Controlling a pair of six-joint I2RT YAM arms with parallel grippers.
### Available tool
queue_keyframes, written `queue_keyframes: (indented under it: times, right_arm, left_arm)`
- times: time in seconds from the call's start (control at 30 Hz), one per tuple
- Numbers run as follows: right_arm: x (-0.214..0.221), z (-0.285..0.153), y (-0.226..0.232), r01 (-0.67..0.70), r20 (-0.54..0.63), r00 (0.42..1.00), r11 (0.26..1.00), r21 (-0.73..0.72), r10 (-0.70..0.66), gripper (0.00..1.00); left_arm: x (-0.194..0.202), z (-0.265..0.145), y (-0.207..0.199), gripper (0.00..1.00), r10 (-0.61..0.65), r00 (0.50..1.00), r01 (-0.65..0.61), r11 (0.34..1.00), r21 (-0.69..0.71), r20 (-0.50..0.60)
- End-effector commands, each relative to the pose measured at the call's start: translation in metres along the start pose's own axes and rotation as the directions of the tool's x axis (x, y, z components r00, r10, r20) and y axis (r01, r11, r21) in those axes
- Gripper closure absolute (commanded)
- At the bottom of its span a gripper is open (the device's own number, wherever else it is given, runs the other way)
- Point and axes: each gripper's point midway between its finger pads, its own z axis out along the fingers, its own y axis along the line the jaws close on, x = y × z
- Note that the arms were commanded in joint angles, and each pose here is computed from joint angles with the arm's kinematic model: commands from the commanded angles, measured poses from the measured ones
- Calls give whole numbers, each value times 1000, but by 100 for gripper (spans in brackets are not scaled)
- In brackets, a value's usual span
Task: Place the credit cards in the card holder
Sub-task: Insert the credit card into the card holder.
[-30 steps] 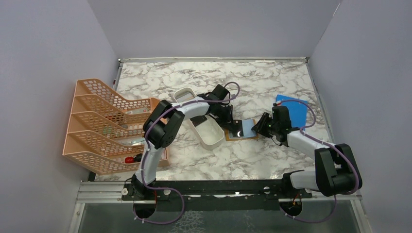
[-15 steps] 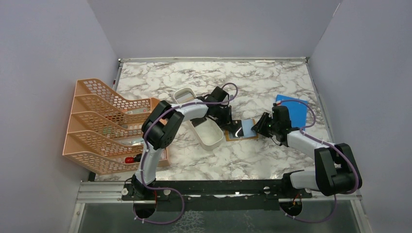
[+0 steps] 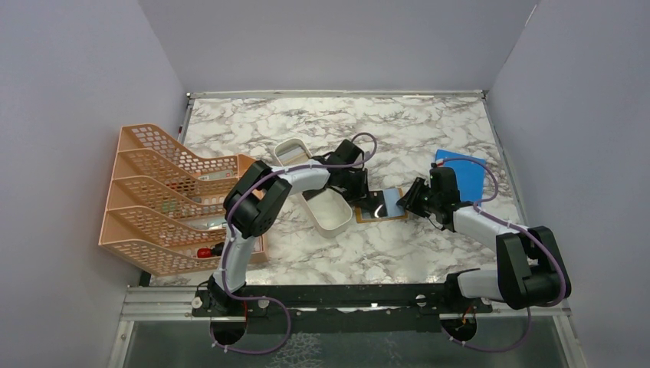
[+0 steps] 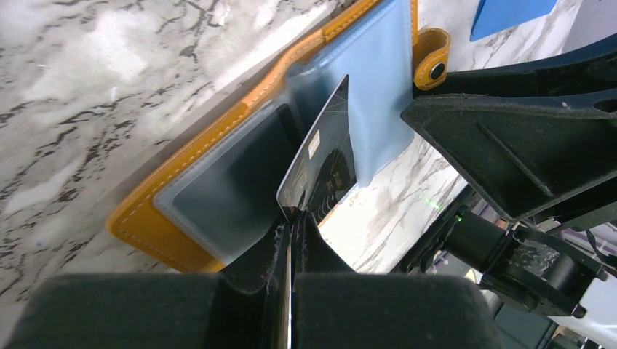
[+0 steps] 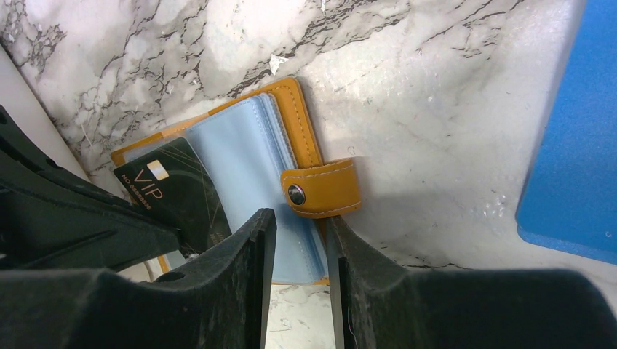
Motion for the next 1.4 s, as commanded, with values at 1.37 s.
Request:
queue_keyframes:
  times: [1.37]
  right_arm:
    - [25,-2,-4,-8,-82,997,1000,-13,7,63]
  left_arm:
    - [2,4,2,97,-74,997,75,997,13,-36]
